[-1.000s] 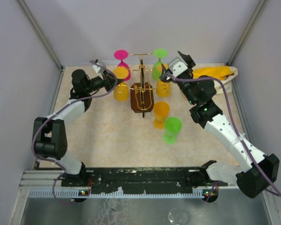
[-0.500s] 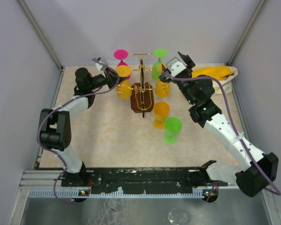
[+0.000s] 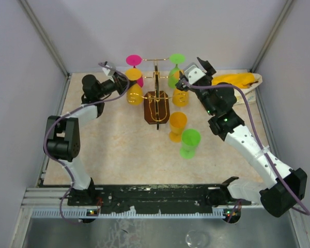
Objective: Place the wine glass upside down on the wine glass rack
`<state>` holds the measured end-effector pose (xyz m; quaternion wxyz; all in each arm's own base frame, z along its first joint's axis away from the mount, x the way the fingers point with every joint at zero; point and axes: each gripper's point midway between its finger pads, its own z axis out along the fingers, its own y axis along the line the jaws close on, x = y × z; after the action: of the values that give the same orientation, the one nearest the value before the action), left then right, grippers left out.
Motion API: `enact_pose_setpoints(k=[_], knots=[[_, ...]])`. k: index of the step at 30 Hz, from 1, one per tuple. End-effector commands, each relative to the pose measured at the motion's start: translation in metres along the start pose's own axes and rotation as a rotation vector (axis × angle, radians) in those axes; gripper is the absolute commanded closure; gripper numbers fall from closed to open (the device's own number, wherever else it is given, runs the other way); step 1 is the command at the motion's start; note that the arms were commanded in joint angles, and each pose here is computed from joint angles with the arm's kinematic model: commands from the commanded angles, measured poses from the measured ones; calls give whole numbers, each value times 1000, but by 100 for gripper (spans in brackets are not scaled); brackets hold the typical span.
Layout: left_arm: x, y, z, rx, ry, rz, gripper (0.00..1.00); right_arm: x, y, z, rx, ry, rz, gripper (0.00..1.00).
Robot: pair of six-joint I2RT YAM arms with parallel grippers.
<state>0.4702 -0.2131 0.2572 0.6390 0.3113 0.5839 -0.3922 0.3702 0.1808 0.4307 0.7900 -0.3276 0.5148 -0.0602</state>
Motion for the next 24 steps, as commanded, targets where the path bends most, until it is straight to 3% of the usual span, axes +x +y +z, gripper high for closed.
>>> enact_pose_setpoints(k=[1, 13, 24], knots=[[-14, 14, -12, -48, -55, 27, 100, -17, -20, 3, 56, -36, -6, 23], [-19, -11, -41, -30, -71, 85, 100, -15, -15, 3, 43, -42, -4, 22], [-20, -26, -26, 75, -82, 58, 100, -14, -12, 0, 32, -47, 5, 22]])
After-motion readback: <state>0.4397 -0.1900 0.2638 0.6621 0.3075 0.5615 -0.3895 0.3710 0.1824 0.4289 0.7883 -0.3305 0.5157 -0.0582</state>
